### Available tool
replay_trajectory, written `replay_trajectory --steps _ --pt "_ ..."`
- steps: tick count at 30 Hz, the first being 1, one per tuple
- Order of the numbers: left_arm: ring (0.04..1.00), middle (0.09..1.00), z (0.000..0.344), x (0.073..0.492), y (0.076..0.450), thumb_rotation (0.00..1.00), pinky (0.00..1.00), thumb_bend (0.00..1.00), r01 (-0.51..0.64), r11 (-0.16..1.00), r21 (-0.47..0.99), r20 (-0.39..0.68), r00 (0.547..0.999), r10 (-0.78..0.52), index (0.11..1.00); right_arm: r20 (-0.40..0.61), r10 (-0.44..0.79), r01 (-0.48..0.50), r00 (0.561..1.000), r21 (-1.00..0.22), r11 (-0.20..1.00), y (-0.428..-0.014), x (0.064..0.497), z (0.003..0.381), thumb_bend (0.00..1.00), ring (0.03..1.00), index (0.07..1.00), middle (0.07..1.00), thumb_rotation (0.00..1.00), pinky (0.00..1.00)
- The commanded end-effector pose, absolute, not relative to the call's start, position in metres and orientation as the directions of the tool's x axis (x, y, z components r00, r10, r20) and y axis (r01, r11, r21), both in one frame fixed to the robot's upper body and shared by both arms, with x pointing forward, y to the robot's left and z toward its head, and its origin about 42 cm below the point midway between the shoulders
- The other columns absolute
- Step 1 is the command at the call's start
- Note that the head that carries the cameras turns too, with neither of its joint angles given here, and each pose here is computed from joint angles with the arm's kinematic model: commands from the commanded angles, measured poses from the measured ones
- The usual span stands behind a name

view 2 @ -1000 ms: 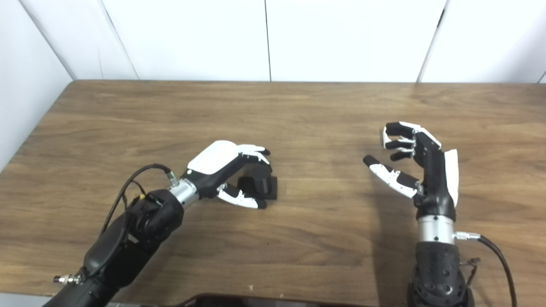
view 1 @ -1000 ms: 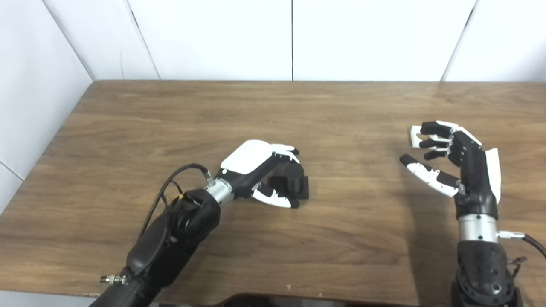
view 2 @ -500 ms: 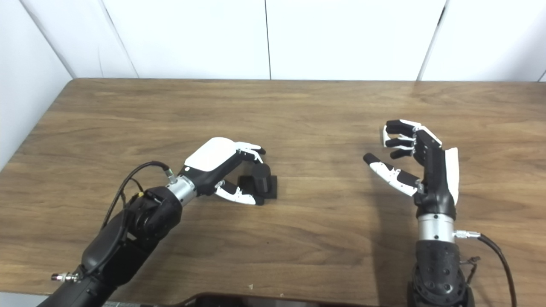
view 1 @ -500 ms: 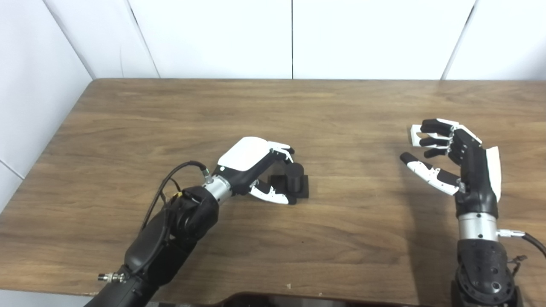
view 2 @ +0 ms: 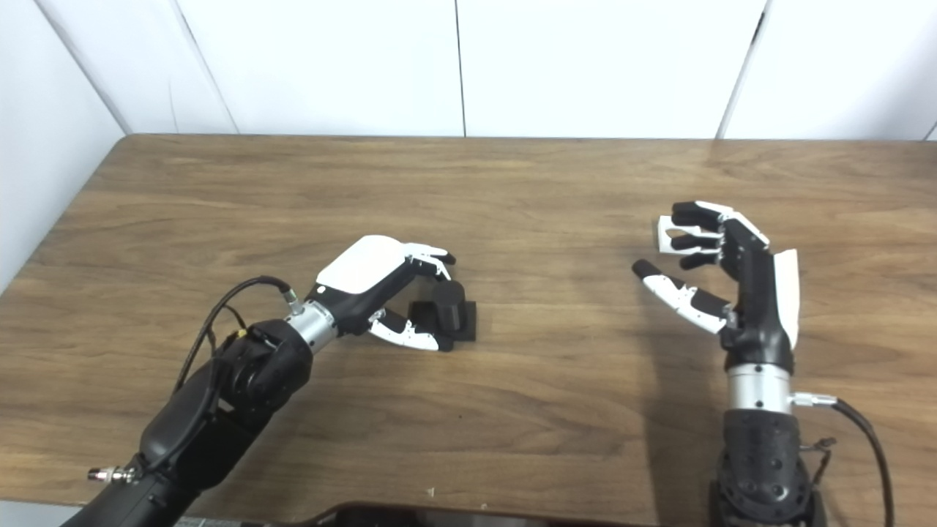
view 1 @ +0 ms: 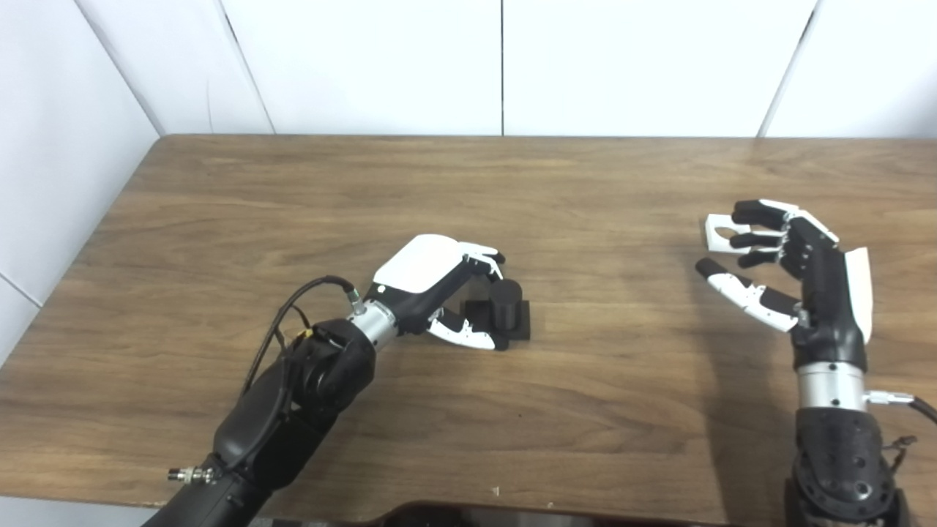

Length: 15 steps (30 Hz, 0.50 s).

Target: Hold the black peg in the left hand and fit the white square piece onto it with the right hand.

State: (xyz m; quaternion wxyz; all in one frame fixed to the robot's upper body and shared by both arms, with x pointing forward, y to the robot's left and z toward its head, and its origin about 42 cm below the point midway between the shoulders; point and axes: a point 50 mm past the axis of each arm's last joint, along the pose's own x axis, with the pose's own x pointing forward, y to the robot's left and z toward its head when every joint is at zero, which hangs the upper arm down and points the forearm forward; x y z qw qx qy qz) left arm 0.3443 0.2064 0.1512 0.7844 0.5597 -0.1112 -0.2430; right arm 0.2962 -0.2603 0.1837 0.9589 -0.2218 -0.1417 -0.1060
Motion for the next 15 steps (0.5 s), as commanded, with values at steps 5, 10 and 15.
replay_trajectory --steps 5,10,15 --pt "0.858 0.856 0.122 0.339 0.238 0.26 0.84 0.81 0.351 0.115 0.929 -0.284 0.878 -0.385 0.581 0.380 -0.043 0.302 0.924 -0.655 0.693 -0.300 0.320 0.231 0.62 0.635 0.667 0.716 0.18 0.50" --pt "0.852 0.855 0.121 0.338 0.238 0.26 0.83 0.81 0.353 0.117 0.928 -0.285 0.877 -0.388 0.578 0.359 0.009 0.289 0.933 -0.764 0.577 -0.320 0.333 0.248 0.71 0.756 0.645 0.761 0.22 0.62" --pt "0.847 0.855 0.120 0.338 0.239 0.26 0.83 0.80 0.356 0.116 0.927 -0.286 0.873 -0.394 0.576 0.342 0.018 0.282 0.940 -0.803 0.525 -0.332 0.347 0.259 0.74 0.768 0.642 0.772 0.23 0.62"
